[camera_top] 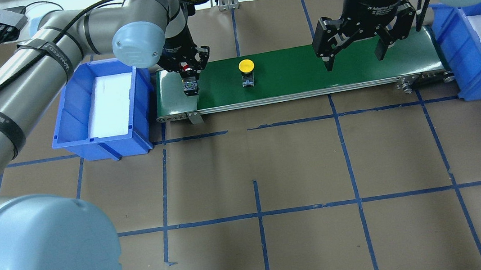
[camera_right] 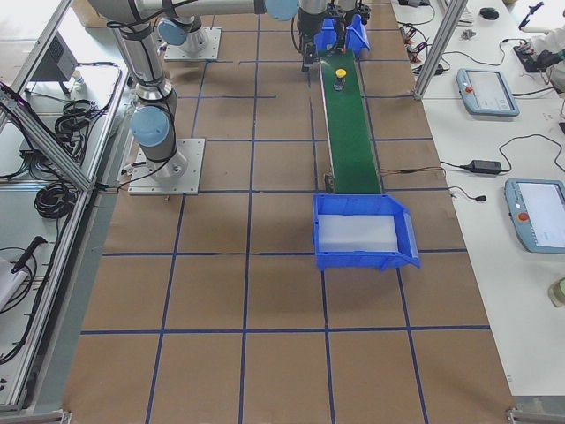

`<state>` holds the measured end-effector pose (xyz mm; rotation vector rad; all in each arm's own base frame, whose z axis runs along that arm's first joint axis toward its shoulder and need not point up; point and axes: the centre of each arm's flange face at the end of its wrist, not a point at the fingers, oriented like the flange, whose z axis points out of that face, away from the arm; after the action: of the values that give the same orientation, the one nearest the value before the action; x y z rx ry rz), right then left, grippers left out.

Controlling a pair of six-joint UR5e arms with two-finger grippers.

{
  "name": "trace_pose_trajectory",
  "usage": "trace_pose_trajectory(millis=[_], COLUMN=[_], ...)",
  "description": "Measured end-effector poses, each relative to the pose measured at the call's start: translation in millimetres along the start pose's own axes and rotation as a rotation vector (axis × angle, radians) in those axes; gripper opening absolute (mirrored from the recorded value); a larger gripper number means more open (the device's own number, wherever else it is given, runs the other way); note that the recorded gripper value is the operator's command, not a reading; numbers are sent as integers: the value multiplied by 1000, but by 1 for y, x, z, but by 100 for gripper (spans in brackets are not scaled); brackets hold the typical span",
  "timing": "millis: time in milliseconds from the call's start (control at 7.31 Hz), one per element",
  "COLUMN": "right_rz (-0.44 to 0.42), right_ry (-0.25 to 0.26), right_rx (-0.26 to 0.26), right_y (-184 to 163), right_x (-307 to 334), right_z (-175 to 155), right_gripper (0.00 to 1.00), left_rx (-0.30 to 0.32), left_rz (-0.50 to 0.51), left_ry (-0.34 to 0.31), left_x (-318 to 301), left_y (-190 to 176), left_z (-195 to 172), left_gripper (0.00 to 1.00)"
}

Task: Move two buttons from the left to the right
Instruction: 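Carry the red button with the left gripper onto the conveyor, then release the red button on the belt and withdraw the left gripper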

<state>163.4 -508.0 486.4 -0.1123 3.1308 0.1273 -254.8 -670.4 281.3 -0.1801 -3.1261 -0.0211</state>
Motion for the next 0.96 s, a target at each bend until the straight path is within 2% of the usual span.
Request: trace_pose_trajectory(millis=[274, 410, 547, 957], right_rz=[0, 0, 0, 0], right_ry=[0, 0, 1, 3], right_rx=[0, 0, 0, -1], right_y=[0, 0, 0, 0], right_x=[0, 0, 0, 0], right_z=[0, 0, 0, 0], right_gripper=[100, 100, 100, 100], left_rx=[-23, -27, -29, -29], left_rz=[29, 35, 37, 33], left_ry=[-1, -1, 0, 2], left_x=[4, 4, 3, 2], left_y=[-1, 0, 0, -1], left_z=[19, 21, 23, 24], left_gripper=[22, 41, 99, 100])
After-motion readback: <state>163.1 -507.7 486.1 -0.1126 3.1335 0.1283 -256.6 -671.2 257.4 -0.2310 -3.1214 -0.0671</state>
